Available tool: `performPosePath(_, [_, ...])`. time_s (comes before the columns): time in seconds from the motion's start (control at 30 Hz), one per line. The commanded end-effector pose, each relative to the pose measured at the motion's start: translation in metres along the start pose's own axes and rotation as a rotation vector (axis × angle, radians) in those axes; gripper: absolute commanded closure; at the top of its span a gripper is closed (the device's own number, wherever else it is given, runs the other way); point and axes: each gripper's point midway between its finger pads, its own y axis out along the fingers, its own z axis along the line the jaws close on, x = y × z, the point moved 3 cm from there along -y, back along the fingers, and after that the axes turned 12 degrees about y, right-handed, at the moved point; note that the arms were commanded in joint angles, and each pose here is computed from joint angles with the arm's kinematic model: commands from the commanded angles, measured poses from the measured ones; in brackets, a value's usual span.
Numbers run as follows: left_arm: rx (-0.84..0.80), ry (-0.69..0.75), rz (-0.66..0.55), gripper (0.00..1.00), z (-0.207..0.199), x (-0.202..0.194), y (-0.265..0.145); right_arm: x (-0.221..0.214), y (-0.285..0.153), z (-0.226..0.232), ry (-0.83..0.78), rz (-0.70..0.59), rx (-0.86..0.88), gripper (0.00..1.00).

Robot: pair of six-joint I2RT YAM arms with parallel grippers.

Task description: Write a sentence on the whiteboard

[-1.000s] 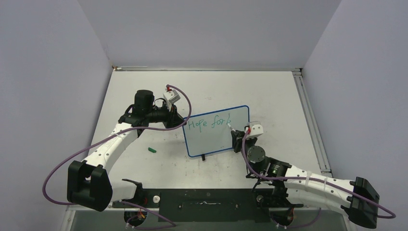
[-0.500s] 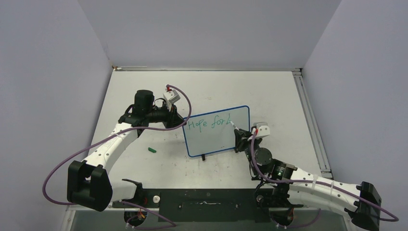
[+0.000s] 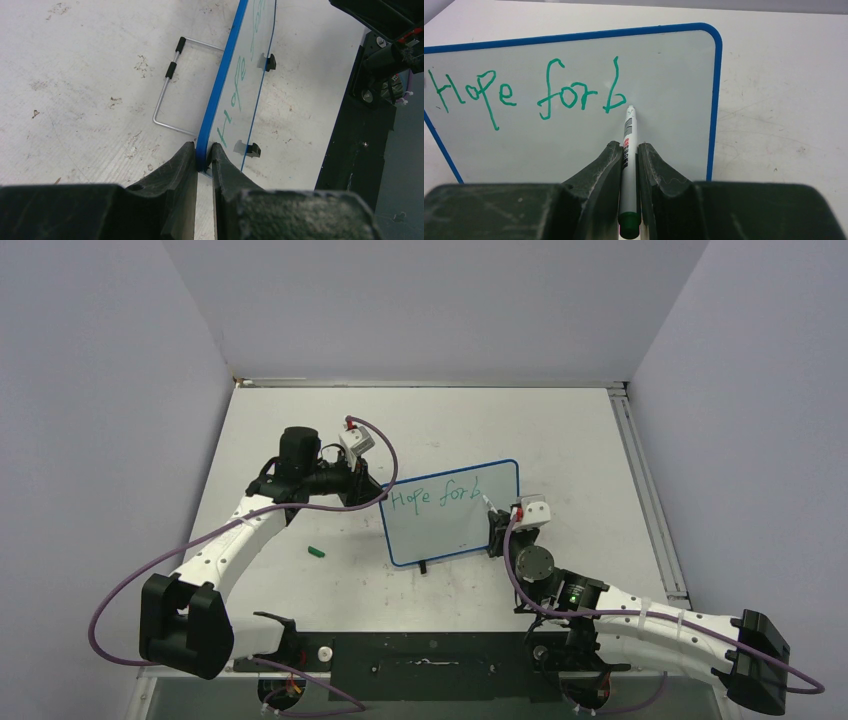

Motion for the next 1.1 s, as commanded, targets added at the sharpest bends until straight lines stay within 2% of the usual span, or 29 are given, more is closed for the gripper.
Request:
performPosePath(0.0, [0.007, -0.003, 0.054, 1.00, 0.002, -0.011, 0.001, 0.007, 0.000, -0.005, 0.012, -0.035, -0.035, 0.95])
performPosePath(0.6, [0.010, 0.000, 0.052, 1.00, 0.003, -0.011, 0.000, 0.029, 0.006, 0.001, -0.006, -0.098, -0.025, 0.95])
performPosePath(1.07, [0.010, -0.002, 0.053, 1.00, 0.003, -0.011, 0.000, 0.008, 0.007, 0.004, 0.005, -0.022, 0.003, 0.95])
